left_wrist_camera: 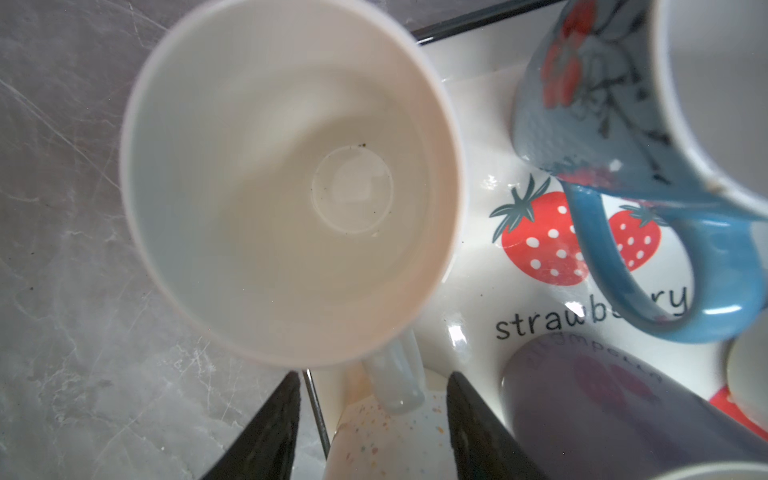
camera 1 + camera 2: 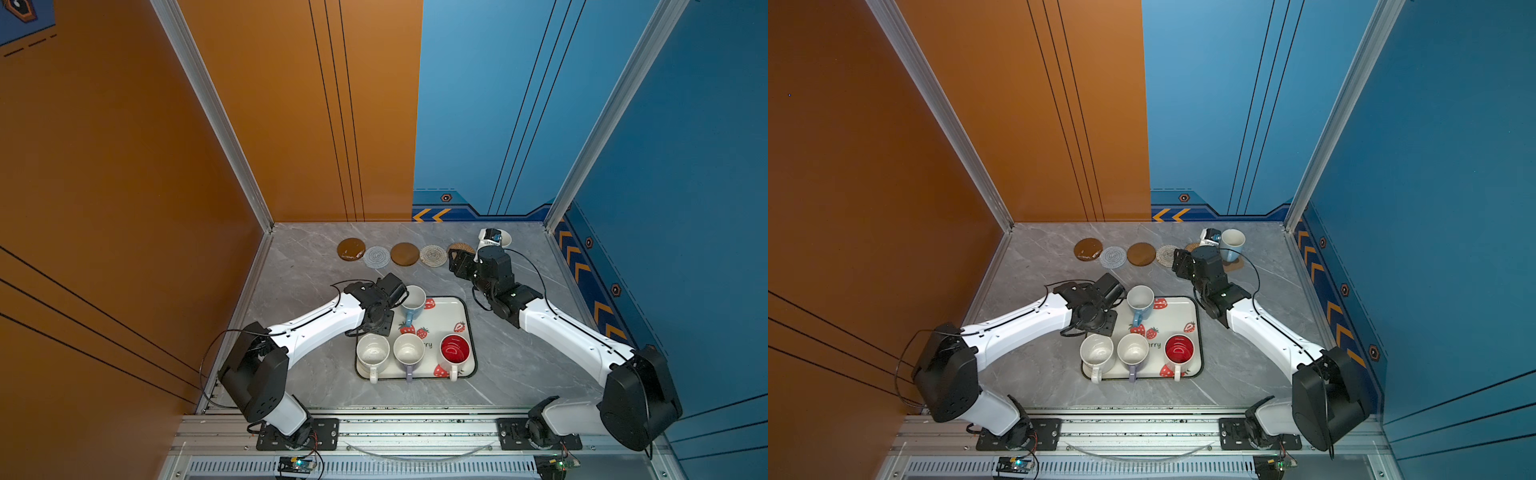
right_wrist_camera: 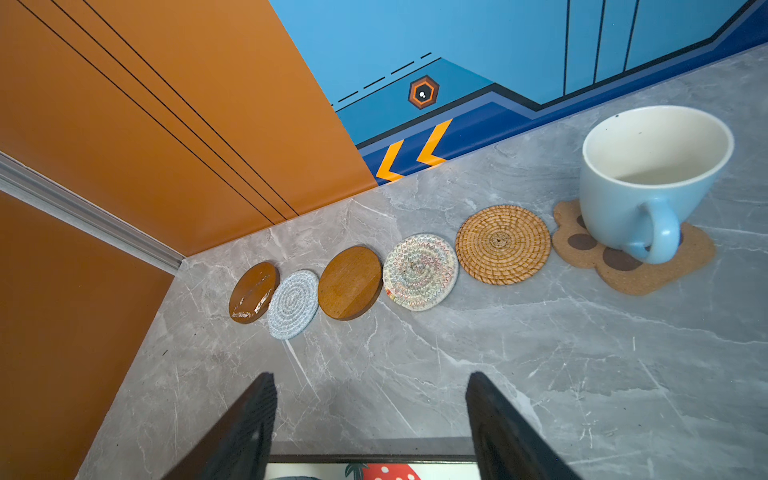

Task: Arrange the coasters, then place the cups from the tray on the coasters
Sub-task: 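Lower the left gripper into the white mug and grip its rim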

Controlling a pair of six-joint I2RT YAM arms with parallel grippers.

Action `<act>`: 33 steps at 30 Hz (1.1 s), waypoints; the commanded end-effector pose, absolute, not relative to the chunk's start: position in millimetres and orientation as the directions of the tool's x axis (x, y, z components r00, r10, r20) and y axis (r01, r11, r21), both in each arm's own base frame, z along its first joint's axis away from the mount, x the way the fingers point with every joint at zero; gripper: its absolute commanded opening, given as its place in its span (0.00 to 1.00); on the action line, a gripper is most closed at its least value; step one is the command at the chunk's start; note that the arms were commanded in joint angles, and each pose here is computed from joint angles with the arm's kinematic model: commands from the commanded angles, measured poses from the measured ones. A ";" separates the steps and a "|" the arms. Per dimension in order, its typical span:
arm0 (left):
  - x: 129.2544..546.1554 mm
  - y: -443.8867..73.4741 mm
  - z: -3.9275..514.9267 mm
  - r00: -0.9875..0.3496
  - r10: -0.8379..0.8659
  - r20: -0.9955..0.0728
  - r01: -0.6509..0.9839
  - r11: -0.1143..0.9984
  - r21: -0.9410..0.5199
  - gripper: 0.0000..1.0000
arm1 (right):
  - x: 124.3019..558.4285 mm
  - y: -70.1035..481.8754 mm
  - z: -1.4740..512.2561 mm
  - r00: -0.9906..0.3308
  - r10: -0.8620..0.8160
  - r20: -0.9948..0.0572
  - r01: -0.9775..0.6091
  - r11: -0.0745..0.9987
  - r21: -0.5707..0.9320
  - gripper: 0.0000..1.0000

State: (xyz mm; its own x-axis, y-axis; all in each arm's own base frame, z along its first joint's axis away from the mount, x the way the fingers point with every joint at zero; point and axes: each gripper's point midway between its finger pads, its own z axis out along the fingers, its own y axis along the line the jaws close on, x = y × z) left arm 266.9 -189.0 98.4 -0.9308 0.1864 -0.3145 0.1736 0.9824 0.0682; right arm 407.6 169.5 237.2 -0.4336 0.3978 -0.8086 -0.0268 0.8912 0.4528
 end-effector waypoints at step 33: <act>295.4 -190.1 89.9 -0.934 0.133 -0.332 0.108 0.990 0.093 0.00 | 414.6 172.0 224.9 -0.469 0.417 -0.778 -0.030 0.873 0.486 0.70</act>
